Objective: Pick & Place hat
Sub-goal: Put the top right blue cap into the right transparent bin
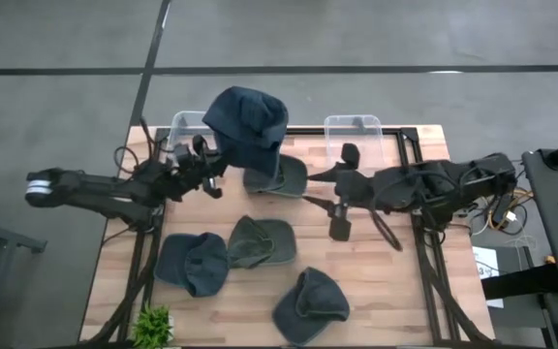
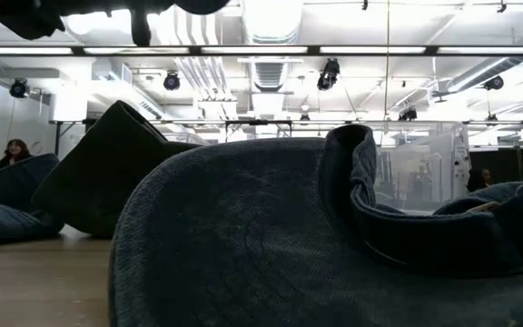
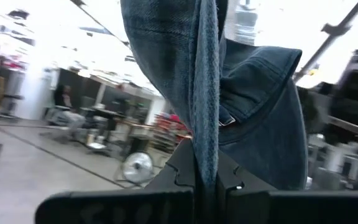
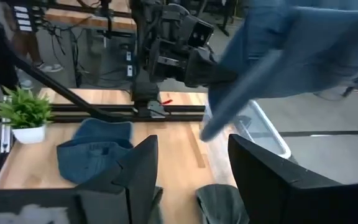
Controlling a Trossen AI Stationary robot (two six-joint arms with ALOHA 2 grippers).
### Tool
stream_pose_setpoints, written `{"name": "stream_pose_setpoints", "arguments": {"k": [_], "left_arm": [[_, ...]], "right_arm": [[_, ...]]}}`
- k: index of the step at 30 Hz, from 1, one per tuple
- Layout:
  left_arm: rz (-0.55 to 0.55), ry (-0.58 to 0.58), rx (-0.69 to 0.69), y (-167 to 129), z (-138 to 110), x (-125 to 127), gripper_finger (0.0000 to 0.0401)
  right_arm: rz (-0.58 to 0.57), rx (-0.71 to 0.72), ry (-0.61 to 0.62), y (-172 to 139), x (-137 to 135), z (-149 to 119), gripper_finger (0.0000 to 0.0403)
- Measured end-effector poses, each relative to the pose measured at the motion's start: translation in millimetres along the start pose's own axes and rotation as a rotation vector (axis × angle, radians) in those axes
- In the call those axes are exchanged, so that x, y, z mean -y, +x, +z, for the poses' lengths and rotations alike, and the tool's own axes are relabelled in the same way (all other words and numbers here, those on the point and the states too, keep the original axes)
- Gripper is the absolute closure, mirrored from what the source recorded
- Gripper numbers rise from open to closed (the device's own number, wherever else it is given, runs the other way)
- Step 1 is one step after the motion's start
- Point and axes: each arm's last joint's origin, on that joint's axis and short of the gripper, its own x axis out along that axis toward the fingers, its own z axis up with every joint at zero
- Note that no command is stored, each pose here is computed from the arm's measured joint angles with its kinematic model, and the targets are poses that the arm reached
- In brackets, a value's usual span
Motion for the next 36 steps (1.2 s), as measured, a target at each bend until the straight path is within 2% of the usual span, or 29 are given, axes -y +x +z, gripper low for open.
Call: {"name": "stream_pose_setpoints", "arguments": {"k": [4,8,14,19,29,36], "left_arm": [[0.001,0.021,0.017,9,-3,3,0.0397],[-0.008,0.031,0.015,18,-3,6,0.0397],[-0.002,0.064,-0.001,29,-7,10,0.0397],[-0.005,0.066,-0.004,33,-10,11,0.0397],[-0.065,0.085,0.025,29,-5,18,0.0397],[-0.046,0.108,0.044,29,-3,20,0.0397]], "right_arm": [[-0.065,-0.026,-0.018,18,1,-5,0.0209],[-0.089,-0.070,-0.077,38,-1,-12,0.0209],[-0.121,-0.074,-0.089,52,4,-14,0.0209],[-0.134,-0.060,-0.095,50,9,-11,0.0214],[-0.247,-0.054,-0.068,32,24,-7,0.0239],[-0.238,-0.049,-0.068,28,24,-6,0.0242]]}}
